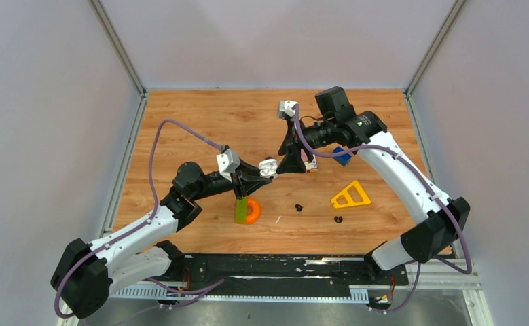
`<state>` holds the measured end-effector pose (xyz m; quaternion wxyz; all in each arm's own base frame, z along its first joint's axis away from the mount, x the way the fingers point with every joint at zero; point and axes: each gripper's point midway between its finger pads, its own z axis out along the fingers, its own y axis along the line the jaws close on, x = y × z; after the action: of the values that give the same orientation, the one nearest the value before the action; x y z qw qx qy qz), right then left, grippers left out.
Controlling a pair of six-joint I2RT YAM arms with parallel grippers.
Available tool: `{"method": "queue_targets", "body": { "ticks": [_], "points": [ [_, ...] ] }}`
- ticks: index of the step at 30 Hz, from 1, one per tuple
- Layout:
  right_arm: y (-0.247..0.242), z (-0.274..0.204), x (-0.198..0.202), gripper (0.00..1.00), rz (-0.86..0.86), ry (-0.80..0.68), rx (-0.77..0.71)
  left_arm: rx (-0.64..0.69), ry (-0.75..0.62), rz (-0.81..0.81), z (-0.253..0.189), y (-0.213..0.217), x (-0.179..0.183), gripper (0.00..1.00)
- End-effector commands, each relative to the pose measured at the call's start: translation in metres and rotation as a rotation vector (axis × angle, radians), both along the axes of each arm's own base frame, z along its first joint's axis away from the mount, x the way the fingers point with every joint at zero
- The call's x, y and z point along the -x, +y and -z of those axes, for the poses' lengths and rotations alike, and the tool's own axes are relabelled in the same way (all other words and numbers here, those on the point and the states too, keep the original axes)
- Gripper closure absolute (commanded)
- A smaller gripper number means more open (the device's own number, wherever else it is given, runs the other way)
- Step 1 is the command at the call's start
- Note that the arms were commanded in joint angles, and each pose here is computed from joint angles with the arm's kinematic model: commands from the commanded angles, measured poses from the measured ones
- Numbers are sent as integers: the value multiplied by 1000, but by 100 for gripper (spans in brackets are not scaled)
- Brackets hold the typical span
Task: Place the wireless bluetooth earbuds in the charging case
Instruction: Place the earbud in the charging case, then close the charging case.
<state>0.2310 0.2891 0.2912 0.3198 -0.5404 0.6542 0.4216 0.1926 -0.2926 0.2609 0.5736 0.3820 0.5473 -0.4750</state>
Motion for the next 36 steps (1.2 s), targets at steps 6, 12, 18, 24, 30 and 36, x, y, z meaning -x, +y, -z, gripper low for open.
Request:
{"method": "queue_targets", "body": {
  "ticks": [6,12,18,24,30,36],
  "points": [
    [8,-10,4,34,-54,18,-54,41,-89,12,-28,-1,4,100],
    [5,-13,16,34,-106,17,-63,41,-83,6,-28,-1,3,100],
    [4,-13,28,33,-172,20,-80,41,-73,12,-26,-2,3,100],
    [16,-6,45,33,-243,15,-59,47,-44,23,-24,-5,2,100],
    [16,-13,51,33,-253,-44,-51,46,-21,0,-22,-5,-3,100],
    [8,-15,45,33,-201,-125,-20,38,-2,-12,-18,-6,-6,100]
  ]
}}
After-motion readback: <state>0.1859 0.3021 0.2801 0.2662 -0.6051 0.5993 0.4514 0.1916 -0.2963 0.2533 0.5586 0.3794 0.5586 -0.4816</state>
